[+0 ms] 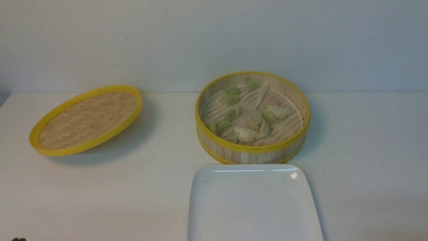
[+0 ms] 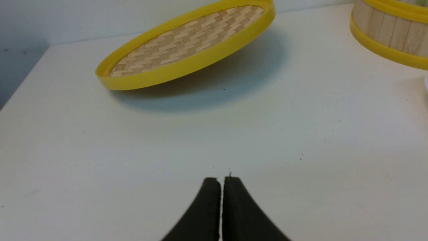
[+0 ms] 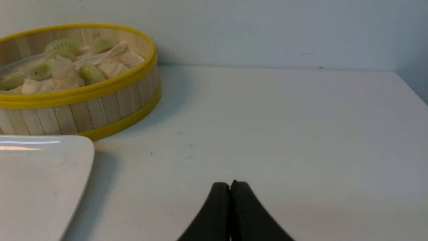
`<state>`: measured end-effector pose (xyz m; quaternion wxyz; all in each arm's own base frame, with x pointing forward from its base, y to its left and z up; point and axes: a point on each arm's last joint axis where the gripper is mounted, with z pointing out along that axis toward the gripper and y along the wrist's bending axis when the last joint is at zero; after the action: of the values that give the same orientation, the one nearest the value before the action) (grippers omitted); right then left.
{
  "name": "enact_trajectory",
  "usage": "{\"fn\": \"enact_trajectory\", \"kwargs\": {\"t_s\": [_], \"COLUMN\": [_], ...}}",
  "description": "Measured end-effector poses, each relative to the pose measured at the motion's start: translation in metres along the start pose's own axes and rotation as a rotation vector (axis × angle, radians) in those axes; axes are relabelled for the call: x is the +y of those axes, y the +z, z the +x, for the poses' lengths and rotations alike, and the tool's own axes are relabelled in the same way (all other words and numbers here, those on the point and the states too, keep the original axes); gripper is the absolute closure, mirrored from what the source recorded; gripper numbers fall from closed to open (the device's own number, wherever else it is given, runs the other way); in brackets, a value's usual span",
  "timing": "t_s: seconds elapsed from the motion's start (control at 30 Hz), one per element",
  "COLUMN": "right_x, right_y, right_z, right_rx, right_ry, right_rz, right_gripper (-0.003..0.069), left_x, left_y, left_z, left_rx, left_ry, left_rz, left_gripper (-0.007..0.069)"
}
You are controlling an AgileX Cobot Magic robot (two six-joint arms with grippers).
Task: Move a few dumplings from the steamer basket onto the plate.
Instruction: Use the left arm to grab a dumpling from the steamer
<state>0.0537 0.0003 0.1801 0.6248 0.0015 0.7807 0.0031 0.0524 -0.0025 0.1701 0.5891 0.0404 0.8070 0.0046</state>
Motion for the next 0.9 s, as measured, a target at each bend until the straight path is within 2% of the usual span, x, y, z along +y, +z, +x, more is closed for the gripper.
{"fn": "enact_trajectory", "kwargs": {"t_s": [0.9], "right_x": [0.0], "right_y": [0.0], "right_z": [0.0], "right_rx": [0.0], "right_ry": [-0.027], "right_rz": [0.0], "right_gripper": [0.0673], "left_x": [0.0], "left_y": [0.0], "left_z": [0.0], "left_rx": [0.0], "left_ry": [0.001], "left_rz": [0.0], "left_gripper": [0.0631]}}
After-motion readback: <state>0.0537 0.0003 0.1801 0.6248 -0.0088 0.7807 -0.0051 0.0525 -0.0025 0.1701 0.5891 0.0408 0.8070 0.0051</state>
